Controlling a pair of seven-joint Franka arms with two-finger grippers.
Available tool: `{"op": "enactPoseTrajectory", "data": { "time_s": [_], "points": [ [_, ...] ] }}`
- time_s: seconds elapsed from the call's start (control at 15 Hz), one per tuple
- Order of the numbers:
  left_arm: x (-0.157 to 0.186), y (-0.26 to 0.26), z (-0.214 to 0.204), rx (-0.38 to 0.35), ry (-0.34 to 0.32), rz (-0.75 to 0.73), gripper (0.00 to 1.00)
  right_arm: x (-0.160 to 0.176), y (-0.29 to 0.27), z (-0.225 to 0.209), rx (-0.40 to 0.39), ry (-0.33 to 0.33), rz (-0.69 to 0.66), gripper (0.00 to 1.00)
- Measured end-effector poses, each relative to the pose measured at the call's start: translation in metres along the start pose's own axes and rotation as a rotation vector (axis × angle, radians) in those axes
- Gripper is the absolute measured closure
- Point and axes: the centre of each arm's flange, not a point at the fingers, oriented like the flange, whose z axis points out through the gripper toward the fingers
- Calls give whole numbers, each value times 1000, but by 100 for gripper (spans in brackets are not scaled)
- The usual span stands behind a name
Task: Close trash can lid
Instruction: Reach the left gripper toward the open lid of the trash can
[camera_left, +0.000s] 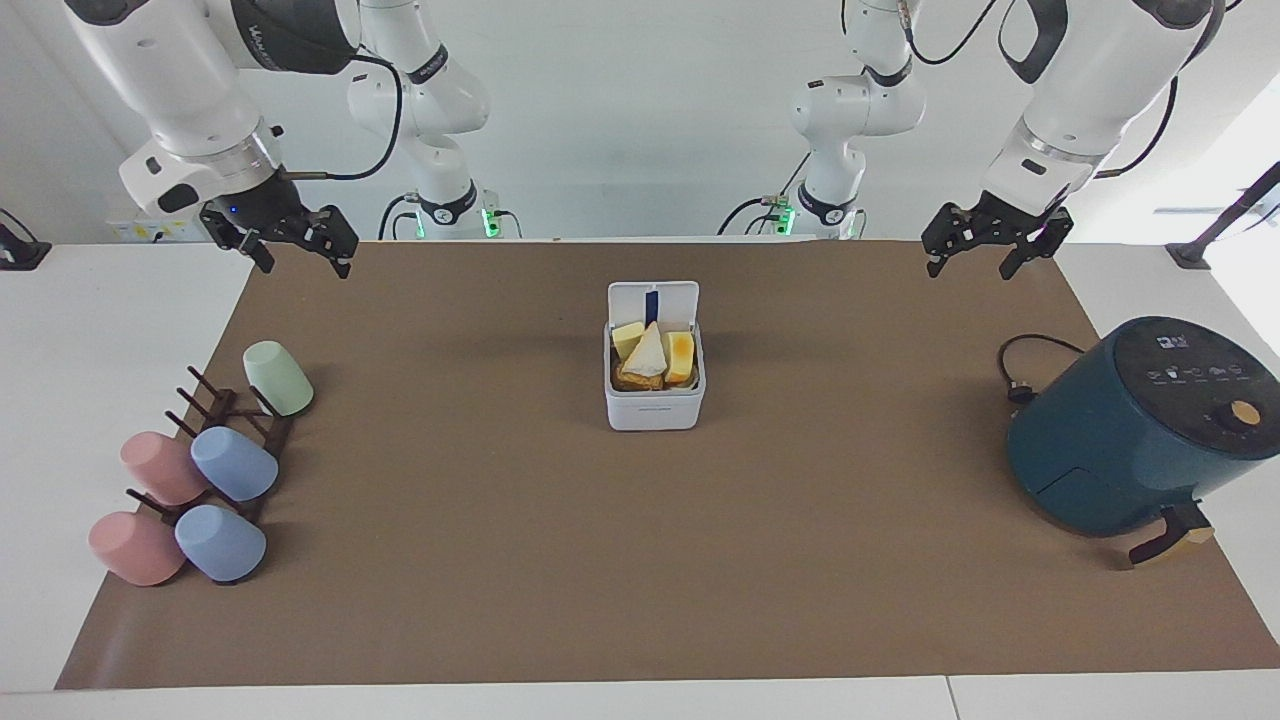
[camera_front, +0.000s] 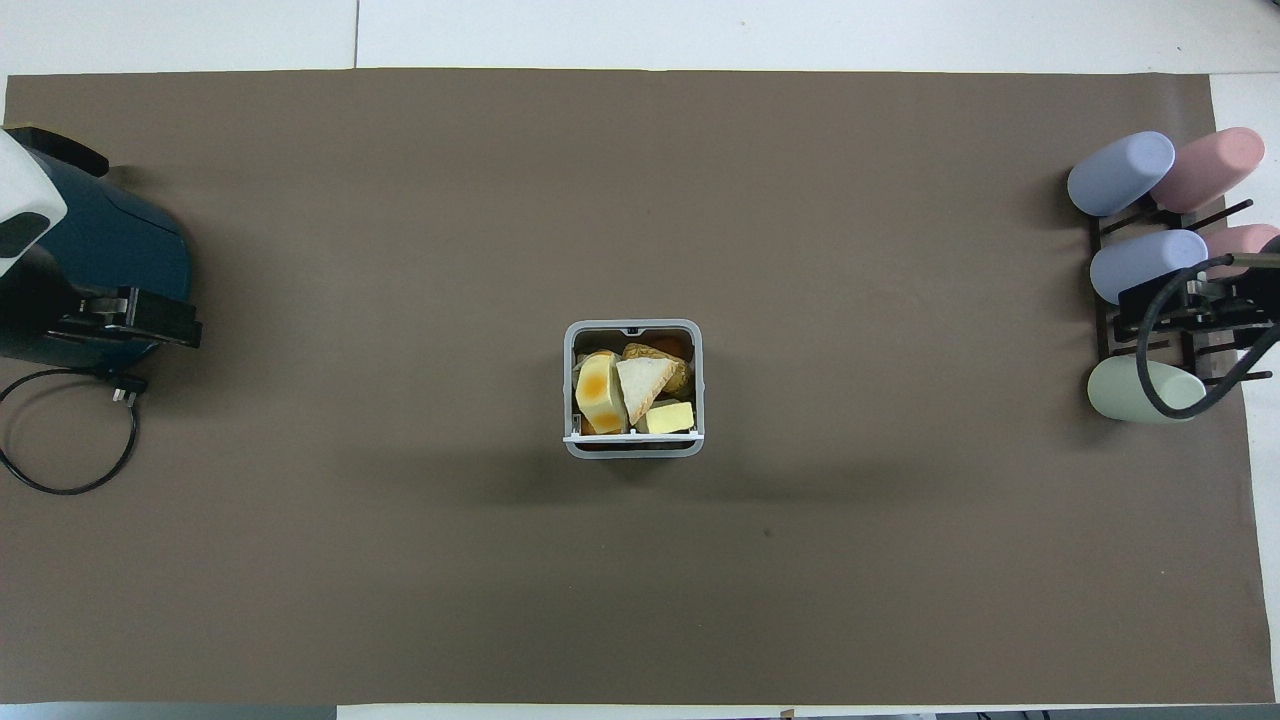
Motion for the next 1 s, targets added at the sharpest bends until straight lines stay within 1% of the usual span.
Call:
{"op": "enactPoseTrajectory", "data": {
  "time_s": [0.47, 0.67, 0.8, 0.87, 0.93, 1.0],
  "points": [
    [0, 3, 0, 0, 4, 5, 0, 0, 0, 0, 0, 0, 0, 0],
    [1, 18, 0, -7, 8, 13, 0, 0, 0, 0, 0, 0, 0, 0],
    [1, 51, 5, -14, 18, -11, 0, 0, 0, 0, 0, 0, 0, 0],
    [0, 77, 10, -17, 29, -14, 6, 0, 0, 0, 0, 0, 0, 0],
    [-4, 107, 16, -19, 33, -14, 6, 0, 0, 0, 0, 0, 0, 0],
    [-11, 140, 24, -18, 28, -12, 10, 0, 0, 0, 0, 0, 0, 0]
  ]
}}
